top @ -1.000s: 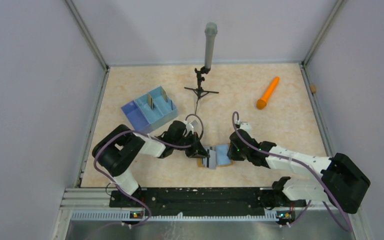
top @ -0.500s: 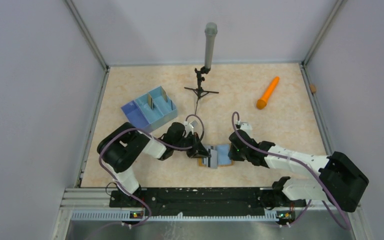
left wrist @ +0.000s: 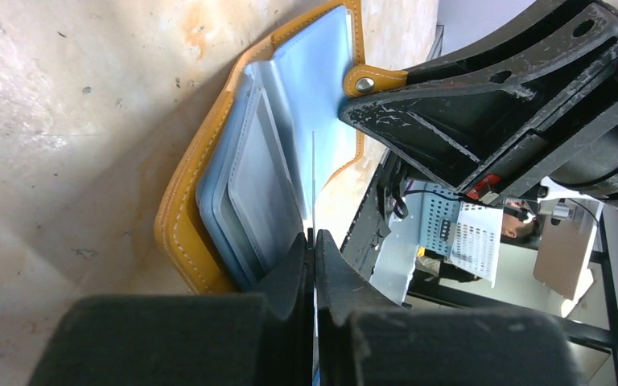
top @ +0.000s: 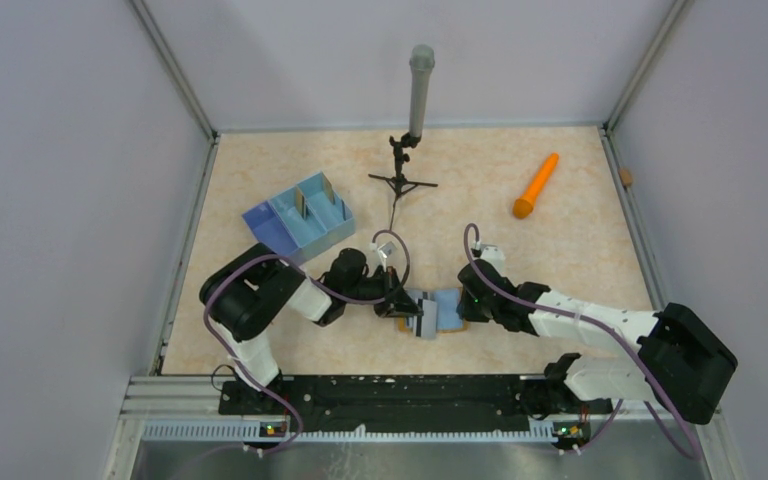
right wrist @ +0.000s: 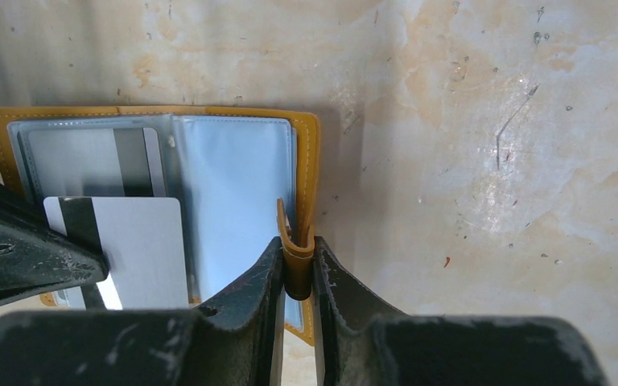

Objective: Put the credit cards into the card holder
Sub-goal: Insert the credit card into the card holder.

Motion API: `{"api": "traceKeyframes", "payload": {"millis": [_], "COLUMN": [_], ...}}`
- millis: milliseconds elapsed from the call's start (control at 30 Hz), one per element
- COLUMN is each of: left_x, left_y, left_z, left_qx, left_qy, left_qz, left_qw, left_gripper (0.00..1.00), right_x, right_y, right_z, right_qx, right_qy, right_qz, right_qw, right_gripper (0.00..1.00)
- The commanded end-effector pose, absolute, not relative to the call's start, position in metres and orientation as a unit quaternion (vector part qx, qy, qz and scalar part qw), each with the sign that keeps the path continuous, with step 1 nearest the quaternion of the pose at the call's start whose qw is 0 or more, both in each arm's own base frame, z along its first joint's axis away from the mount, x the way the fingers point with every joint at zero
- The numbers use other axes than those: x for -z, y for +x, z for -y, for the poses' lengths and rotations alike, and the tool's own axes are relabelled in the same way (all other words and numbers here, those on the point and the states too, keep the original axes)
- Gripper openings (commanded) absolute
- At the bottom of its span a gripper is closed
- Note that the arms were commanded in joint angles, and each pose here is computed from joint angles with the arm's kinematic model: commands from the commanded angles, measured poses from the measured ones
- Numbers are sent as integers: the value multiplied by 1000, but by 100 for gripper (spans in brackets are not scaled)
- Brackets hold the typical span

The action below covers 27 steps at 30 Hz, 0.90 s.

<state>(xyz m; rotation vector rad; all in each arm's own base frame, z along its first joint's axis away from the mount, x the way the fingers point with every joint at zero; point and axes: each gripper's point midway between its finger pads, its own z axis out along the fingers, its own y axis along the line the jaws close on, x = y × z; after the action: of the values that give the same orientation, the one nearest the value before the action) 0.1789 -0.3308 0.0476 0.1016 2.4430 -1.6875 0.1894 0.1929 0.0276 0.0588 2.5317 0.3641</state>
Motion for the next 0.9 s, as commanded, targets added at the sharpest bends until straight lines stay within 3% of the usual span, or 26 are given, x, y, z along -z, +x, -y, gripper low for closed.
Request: {"api": "traceKeyframes", "payload": {"millis": [0, 867], "left_x": [-46, -22], "left_y": [180, 190], "left_z": [332, 333], "left_qx": [572, 528], "left_qy": [52, 18], "left_qz": [-813, -846], "left_qw": [96, 70], "left_gripper": [0, 0], "right_x": [-29, -28], "right_y": [191, 191], "right_z": [-191, -188], "right_qx": [-119, -113], "right_qy": [22, 25], "right_qz": [-949, -949], "right_qw": [291, 292], "right_gripper": [14, 13]}}
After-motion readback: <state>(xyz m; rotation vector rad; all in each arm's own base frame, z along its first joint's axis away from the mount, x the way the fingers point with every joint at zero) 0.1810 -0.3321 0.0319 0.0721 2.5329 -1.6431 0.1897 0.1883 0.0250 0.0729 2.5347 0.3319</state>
